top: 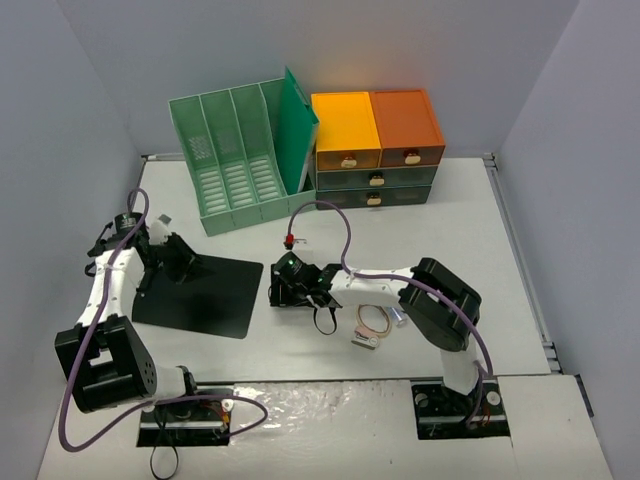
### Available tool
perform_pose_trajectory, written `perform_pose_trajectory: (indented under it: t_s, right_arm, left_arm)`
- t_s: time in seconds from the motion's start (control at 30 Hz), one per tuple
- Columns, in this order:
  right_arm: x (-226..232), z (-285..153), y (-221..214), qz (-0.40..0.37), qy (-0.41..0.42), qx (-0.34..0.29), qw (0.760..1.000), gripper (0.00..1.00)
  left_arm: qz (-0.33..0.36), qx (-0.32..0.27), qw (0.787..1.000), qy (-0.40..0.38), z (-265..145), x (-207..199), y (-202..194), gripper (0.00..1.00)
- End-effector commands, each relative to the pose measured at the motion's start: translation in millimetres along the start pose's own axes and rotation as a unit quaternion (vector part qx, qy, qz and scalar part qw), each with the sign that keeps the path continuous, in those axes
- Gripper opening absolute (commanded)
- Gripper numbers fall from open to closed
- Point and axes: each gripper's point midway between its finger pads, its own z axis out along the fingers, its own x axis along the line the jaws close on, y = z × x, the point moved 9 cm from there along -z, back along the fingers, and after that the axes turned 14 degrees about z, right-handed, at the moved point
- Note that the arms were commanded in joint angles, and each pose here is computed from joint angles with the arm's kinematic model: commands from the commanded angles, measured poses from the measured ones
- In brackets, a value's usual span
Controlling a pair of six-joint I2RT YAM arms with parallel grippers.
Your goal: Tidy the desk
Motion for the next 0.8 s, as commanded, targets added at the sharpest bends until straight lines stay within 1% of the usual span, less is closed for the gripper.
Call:
perform_pose_trajectory:
  t_s: [0.0, 0.1, 0.17, 0.27, 0.33, 0.4, 0.43, 0.47, 0.5, 0.53, 0.57, 0.63, 0.77]
  right_arm:
    - [-45, 12, -41, -0.015, -0.099, 0.09, 0.991, 0.56]
    - [-45, 11, -41, -0.016, -0.1, 0.09, 0.991, 0.56]
    - [-45, 11, -41, -0.017, -0.101, 0.09, 0.991, 0.56]
    - [-43, 8, -37, -0.02, -0.099, 0.079, 0.992, 0.56]
    - [-30, -3, -28, -0.031, -0.075, 0.066, 0.995, 0.58]
    - [-11, -17, -17, -0.05, -0.036, 0.05, 0.997, 0.59]
    - [-2, -24, -10, -0.062, -0.016, 0.041, 0.997, 0.6]
    - [10, -30, -3, -0.069, 0.002, 0.032, 0.997, 0.61]
    - [19, -35, 3, -0.075, 0.017, 0.024, 0.997, 0.62]
    - [24, -39, 7, -0.081, 0.027, 0.022, 0.996, 0.62]
    - [31, -43, 13, -0.082, 0.034, 0.017, 0.996, 0.62]
    - [37, -50, 16, -0.085, 0.052, 0.023, 0.995, 0.62]
    - [39, -63, 18, -0.095, 0.068, 0.022, 0.993, 0.62]
  left_arm:
    - [0.006, 0.014, 1.0, 0.006, 1, 2, -2, 0.0]
    - [0.011, 0.009, 1.0, 0.013, 0, 3, -1, 0.0]
    - [0.024, -0.009, 0.999, 0.038, -5, 3, 4, 0.0]
    - [0.035, -0.057, 0.991, 0.119, -18, 8, 15, 0.0]
    - [0.022, -0.097, 0.982, 0.16, -28, 16, 26, 0.04]
    - [-0.007, -0.125, 0.973, 0.196, -35, 24, 34, 0.2]
    - [-0.016, -0.133, 0.966, 0.219, -39, 30, 37, 0.31]
    - [-0.022, -0.132, 0.961, 0.243, -41, 33, 38, 0.48]
    - [-0.027, -0.131, 0.953, 0.272, -43, 38, 40, 0.61]
    - [-0.031, -0.13, 0.942, 0.309, -45, 46, 42, 0.67]
    - [-0.035, -0.126, 0.935, 0.331, -48, 49, 44, 0.74]
    - [-0.048, -0.11, 0.906, 0.407, -47, 66, 49, 0.76]
    - [-0.06, -0.089, 0.88, 0.462, -40, 86, 58, 0.76]
